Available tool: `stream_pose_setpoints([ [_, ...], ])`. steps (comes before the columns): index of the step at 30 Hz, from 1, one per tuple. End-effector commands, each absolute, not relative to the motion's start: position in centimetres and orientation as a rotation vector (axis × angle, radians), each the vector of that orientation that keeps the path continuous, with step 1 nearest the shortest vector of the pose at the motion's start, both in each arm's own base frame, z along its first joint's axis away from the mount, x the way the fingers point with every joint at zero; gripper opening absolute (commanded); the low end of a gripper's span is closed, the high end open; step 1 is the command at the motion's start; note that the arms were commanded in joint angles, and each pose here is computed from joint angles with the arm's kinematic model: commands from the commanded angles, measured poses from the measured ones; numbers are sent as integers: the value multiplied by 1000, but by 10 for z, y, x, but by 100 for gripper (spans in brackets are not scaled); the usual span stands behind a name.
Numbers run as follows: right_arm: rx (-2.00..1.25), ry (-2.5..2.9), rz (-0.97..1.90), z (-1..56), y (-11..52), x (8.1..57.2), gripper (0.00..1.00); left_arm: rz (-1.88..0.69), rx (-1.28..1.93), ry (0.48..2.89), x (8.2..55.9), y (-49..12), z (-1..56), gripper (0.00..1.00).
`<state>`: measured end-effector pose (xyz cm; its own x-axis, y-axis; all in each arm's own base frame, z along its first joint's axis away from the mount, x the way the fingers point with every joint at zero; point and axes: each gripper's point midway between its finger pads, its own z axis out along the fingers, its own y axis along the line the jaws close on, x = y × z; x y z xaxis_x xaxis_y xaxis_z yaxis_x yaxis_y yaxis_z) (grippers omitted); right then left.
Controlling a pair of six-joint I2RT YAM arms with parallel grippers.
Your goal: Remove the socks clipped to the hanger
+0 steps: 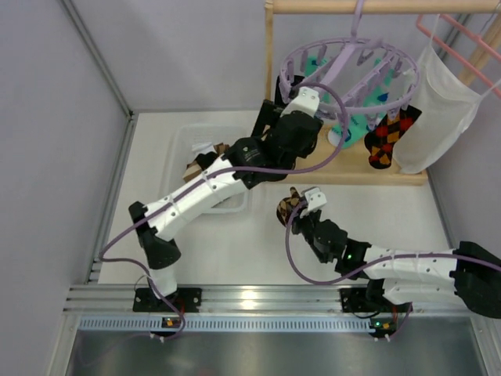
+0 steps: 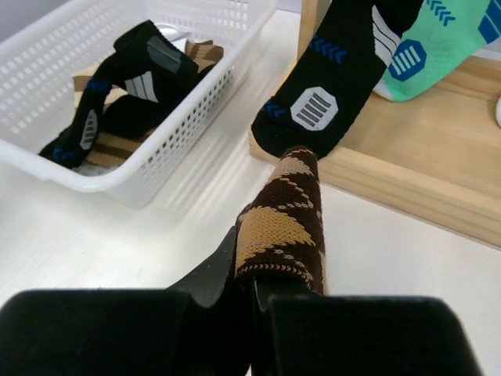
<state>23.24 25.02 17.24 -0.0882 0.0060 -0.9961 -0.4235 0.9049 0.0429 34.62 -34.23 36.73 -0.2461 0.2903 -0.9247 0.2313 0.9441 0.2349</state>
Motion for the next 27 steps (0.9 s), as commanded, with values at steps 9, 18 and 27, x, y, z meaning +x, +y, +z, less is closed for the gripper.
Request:
stream_pose_setpoints([
  [9,-517,1579,693,227,309,233,0,12,-209,1835,278,-111,366,98],
  [18,-666,1465,773,320,417,299,0,19,-263,1886,227,-47,325,98],
  [27,-733,1661,690,242,507,423,3,28,-408,1812,203,-12,295,98],
])
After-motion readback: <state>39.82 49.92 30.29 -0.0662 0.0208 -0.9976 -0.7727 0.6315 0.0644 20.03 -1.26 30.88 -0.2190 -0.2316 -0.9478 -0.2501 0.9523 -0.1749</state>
